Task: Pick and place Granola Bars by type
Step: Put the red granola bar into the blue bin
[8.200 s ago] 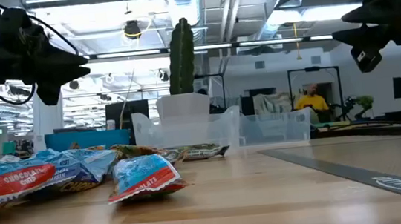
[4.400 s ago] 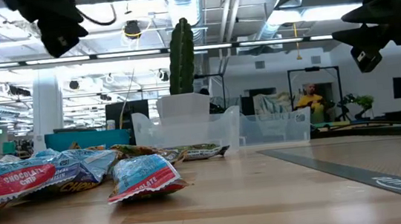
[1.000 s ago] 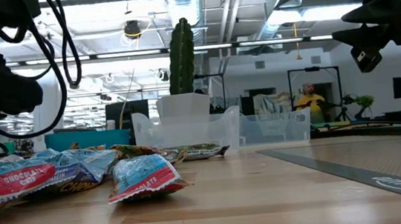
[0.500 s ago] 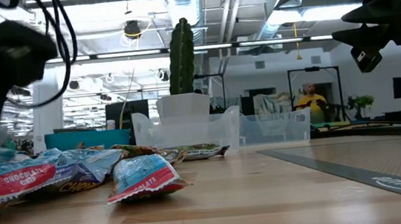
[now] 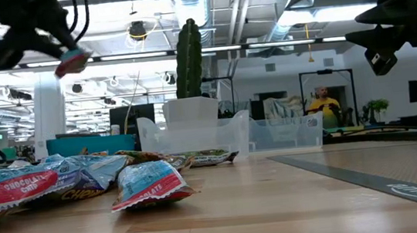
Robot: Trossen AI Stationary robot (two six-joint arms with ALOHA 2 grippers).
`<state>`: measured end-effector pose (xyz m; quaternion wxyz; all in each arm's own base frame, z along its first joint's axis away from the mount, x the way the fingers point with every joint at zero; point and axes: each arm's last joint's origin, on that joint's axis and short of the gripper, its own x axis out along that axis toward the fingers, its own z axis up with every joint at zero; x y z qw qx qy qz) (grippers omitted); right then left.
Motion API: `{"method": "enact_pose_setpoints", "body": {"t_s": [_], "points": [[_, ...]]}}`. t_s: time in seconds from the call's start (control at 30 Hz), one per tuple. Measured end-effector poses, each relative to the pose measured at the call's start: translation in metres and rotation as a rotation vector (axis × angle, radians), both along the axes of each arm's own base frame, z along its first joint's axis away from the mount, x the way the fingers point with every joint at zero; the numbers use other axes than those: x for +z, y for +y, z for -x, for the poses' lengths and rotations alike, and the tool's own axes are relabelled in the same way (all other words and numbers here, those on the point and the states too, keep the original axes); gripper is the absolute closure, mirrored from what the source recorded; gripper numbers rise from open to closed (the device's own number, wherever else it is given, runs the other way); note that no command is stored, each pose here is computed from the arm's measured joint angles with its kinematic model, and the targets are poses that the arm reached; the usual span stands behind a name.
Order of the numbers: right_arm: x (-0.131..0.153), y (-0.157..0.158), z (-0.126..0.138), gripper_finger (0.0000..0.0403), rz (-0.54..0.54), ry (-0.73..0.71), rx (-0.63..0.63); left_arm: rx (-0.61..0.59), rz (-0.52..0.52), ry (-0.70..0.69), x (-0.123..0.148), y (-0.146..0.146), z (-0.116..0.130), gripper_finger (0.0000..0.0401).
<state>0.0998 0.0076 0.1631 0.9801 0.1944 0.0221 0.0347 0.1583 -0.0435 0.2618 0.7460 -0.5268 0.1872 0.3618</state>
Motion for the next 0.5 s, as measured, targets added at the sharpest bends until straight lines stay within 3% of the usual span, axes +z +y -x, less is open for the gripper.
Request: {"method": "enact_pose_setpoints", "body": {"t_s": [0.23,0.5], "points": [[0.0,0.0,0.0,0.026,0.0,0.001,0.0,0.05,-0.181,-0.048,0.021,0.037,0.021,0.0354],[0.0,0.0,0.0,0.0261,0.0,0.0,0.0,0.026,-0.3,0.009,0.032,0.071,0.04,0.0354]]}}
